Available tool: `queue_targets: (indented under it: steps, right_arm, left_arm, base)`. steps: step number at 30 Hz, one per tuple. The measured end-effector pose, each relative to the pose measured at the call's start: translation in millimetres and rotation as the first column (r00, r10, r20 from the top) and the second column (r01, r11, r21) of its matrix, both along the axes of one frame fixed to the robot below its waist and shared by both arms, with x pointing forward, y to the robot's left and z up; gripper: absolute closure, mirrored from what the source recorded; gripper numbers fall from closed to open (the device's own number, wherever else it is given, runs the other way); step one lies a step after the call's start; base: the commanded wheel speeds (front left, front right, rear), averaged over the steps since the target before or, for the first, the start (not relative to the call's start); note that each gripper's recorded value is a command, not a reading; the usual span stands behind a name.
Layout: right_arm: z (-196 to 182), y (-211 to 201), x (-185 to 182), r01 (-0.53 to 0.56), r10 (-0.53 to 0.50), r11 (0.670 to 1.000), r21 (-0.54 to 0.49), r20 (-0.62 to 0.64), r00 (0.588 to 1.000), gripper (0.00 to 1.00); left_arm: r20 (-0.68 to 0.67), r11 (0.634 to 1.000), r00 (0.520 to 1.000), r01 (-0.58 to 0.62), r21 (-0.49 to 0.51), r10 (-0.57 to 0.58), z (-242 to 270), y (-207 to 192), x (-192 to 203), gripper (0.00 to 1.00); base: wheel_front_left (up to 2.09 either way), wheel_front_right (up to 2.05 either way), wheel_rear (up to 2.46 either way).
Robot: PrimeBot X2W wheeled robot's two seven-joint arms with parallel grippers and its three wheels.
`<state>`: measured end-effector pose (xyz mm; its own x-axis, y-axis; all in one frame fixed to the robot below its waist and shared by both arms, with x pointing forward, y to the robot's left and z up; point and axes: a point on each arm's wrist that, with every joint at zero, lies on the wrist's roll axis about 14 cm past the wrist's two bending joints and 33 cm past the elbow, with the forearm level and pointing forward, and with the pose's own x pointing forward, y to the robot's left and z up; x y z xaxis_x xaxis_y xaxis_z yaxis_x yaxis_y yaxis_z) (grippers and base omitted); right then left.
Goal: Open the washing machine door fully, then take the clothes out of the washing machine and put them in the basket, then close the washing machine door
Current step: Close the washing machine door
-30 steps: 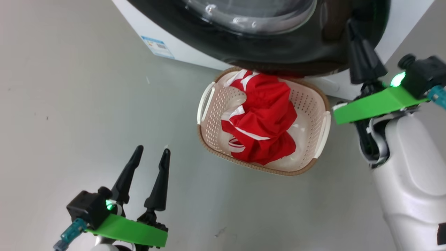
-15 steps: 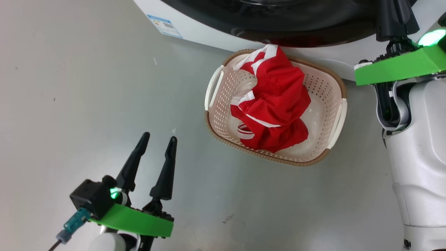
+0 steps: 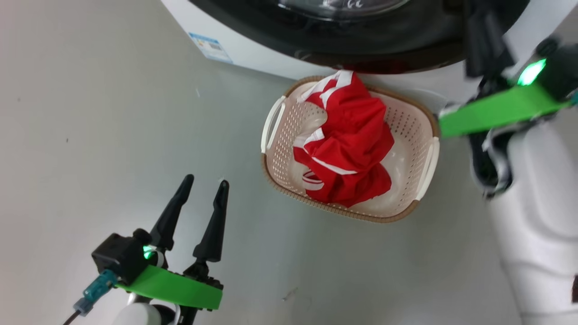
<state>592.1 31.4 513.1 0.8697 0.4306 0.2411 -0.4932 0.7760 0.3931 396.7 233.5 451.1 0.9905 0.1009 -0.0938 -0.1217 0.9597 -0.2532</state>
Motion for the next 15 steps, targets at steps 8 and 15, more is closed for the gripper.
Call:
queue_targets:
  steps: [8, 15]
  right_arm:
    - [-25.4, -11.1, -46.0, -0.024, 0.018, 0.997, -0.073, -0.078, 0.997, 0.00]
    - [-35.1, -40.5, -77.1, 0.016, -0.030, 0.993, -0.119, -0.116, 0.993, 0.00]
  left_arm:
    - [0.005, 1.000, 1.000, 0.005, 0.023, -0.005, 5.7, 6.1, -13.8, 0.00]
    - [0.008, 0.999, 0.999, 0.030, 0.039, -0.031, 8.0, 4.8, -19.5, 0.00]
  base:
    - [0.00, 0.00, 0.00]
    - [0.00, 0.00, 0.00]
